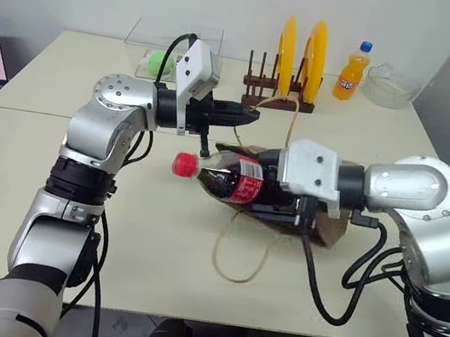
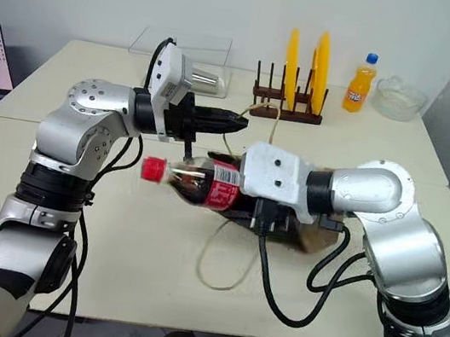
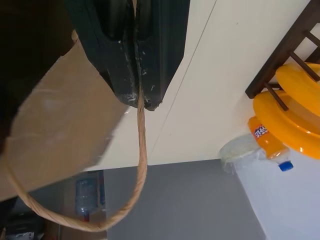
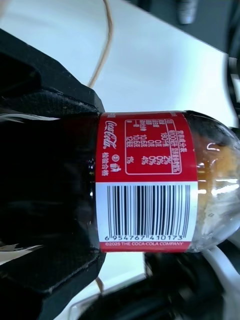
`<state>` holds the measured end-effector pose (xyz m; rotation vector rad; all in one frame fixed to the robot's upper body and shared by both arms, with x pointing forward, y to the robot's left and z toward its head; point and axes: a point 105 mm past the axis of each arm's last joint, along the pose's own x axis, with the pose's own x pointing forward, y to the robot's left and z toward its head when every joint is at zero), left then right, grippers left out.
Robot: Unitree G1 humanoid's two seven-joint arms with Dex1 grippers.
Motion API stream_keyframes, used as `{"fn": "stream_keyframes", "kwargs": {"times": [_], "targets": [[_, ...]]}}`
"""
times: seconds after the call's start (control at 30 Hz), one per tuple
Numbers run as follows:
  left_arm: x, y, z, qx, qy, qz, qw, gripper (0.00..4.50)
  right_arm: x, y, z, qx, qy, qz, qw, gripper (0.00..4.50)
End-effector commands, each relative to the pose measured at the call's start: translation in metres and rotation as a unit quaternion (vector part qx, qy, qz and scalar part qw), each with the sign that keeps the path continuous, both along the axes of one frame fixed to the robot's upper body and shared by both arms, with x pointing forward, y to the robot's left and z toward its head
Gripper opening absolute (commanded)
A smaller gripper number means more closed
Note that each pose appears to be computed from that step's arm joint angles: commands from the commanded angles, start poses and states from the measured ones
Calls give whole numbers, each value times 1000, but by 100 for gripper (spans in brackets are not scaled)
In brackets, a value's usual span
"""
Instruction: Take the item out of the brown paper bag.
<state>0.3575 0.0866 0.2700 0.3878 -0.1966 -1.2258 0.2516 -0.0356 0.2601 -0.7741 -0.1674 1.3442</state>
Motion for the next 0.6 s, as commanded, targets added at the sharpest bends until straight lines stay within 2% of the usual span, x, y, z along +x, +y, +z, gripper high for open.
{"fn": "stream_keyframes", "kwargs": {"times": [0.03,0.2,0.33,0.47,0.6], "targets": [[-3,-5,19,-9,-34,-8,999,0,-6,-2,41,99,-27,0,995,311],[-5,-6,29,-19,-41,-10,999,0,9,-34,97,222,-51,-68,971,311],[-7,-8,31,-24,-43,-13,999,0,13,-60,123,296,-47,-110,948,311],[-9,-9,33,-28,-44,-15,999,0,32,-101,103,267,-51,-210,939,311],[-9,-8,35,-31,-45,-12,998,0,63,-163,57,168,-65,-354,918,311]]}}
